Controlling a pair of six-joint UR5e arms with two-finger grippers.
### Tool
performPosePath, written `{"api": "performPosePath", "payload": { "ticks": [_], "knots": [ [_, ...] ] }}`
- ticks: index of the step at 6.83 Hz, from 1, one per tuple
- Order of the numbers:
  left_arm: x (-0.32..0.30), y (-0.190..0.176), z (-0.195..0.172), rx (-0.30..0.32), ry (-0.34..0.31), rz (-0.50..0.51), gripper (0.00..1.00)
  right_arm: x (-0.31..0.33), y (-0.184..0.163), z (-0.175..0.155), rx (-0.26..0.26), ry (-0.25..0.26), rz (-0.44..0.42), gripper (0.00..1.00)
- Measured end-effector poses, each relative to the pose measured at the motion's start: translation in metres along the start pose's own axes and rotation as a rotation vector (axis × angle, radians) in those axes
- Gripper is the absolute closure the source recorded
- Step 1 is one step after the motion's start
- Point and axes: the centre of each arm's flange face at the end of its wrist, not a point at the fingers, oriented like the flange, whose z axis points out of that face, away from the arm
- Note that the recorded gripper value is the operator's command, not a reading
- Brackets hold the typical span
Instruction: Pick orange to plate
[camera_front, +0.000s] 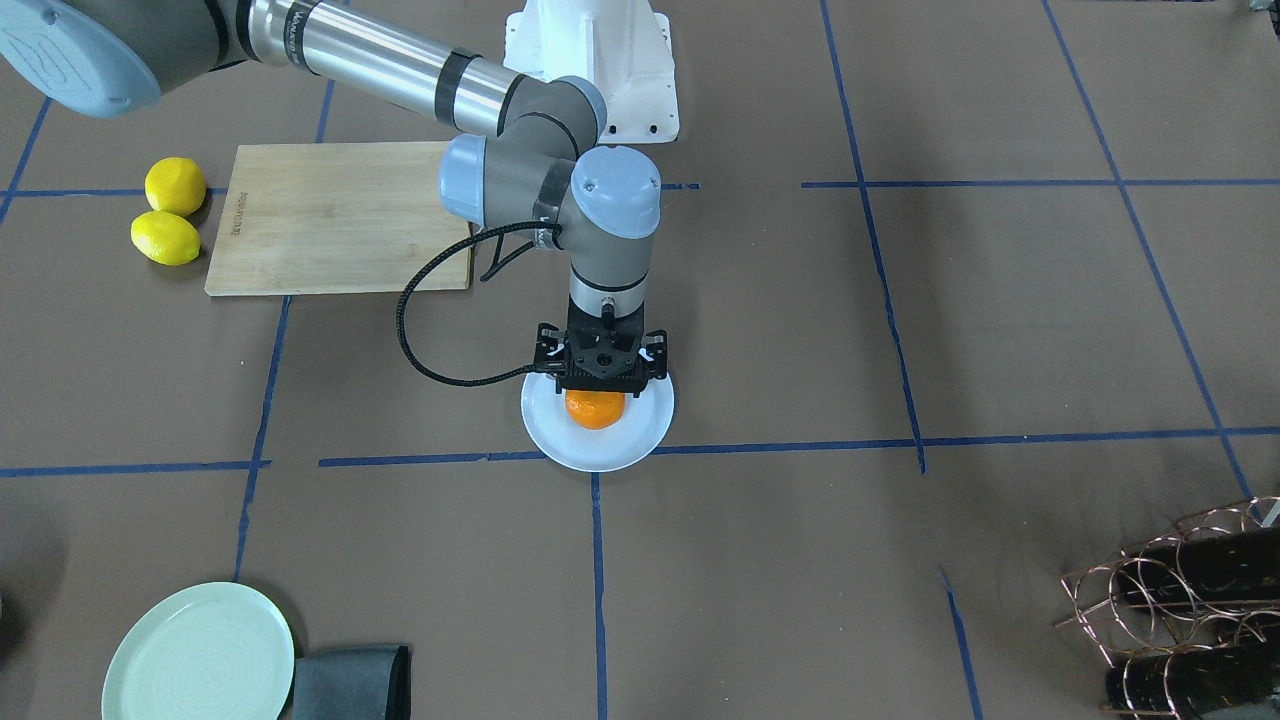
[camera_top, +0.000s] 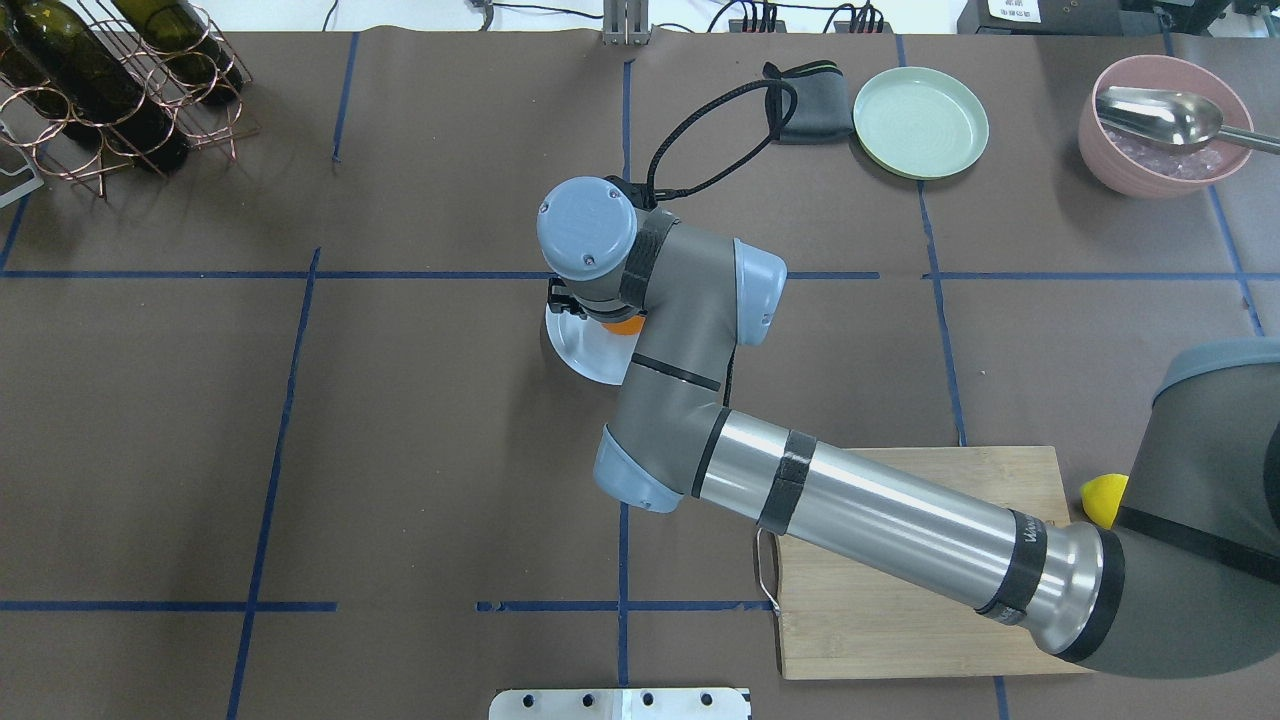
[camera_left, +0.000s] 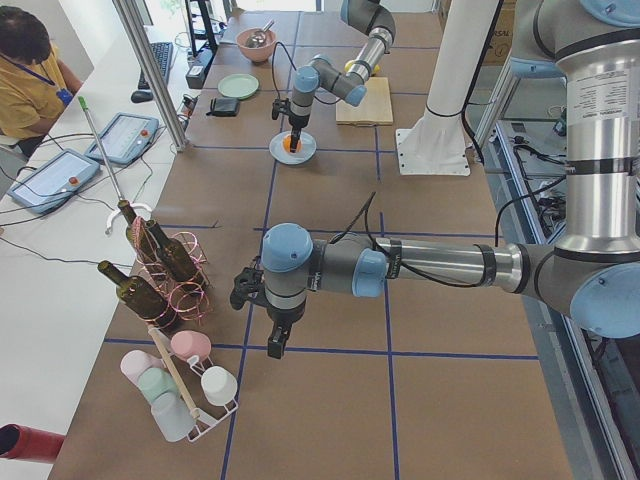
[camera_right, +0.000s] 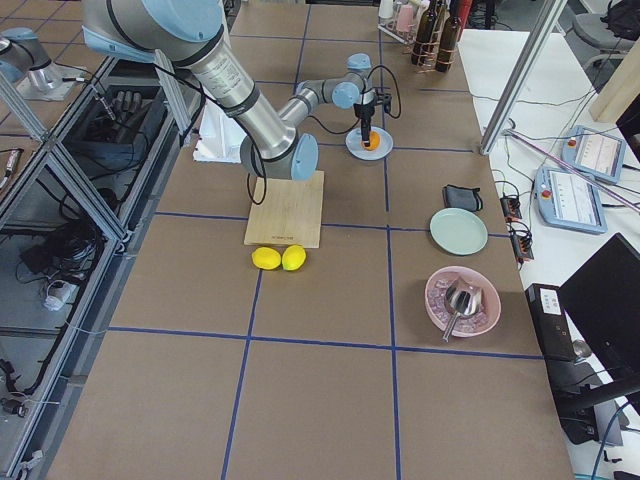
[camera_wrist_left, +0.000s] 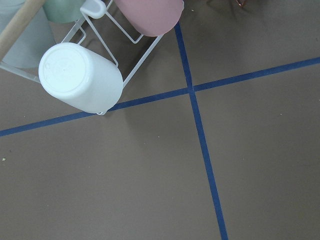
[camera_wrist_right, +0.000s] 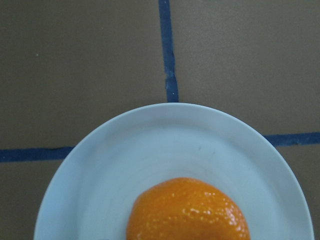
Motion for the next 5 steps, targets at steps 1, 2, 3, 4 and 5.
{"api": "performPosePath", "payload": {
  "ticks": [1, 2, 3, 4, 5],
  "knots": [
    [0.000, 0.000, 0.000, 0.000, 0.000, 0.000, 0.00, 0.003, -0.007, -0.006, -0.008, -0.008, 0.001, 0.00],
    [0.000, 0.000, 0.000, 0.000, 0.000, 0.000, 0.00, 0.013, -0.026, -0.020, -0.034, -0.025, 0.003, 0.00],
    [0.000, 0.000, 0.000, -0.002, 0.001, -0.001, 0.00, 0.032, -0.050, -0.040, -0.067, -0.034, -0.017, 0.00],
    [0.000, 0.000, 0.001, -0.005, 0.002, -0.003, 0.00, 0.069, -0.072, -0.061, -0.094, -0.035, -0.064, 0.00],
    [0.000, 0.001, 0.001, -0.007, 0.002, -0.005, 0.00, 0.130, -0.093, -0.077, -0.120, -0.042, -0.128, 0.00]
  ]
}}
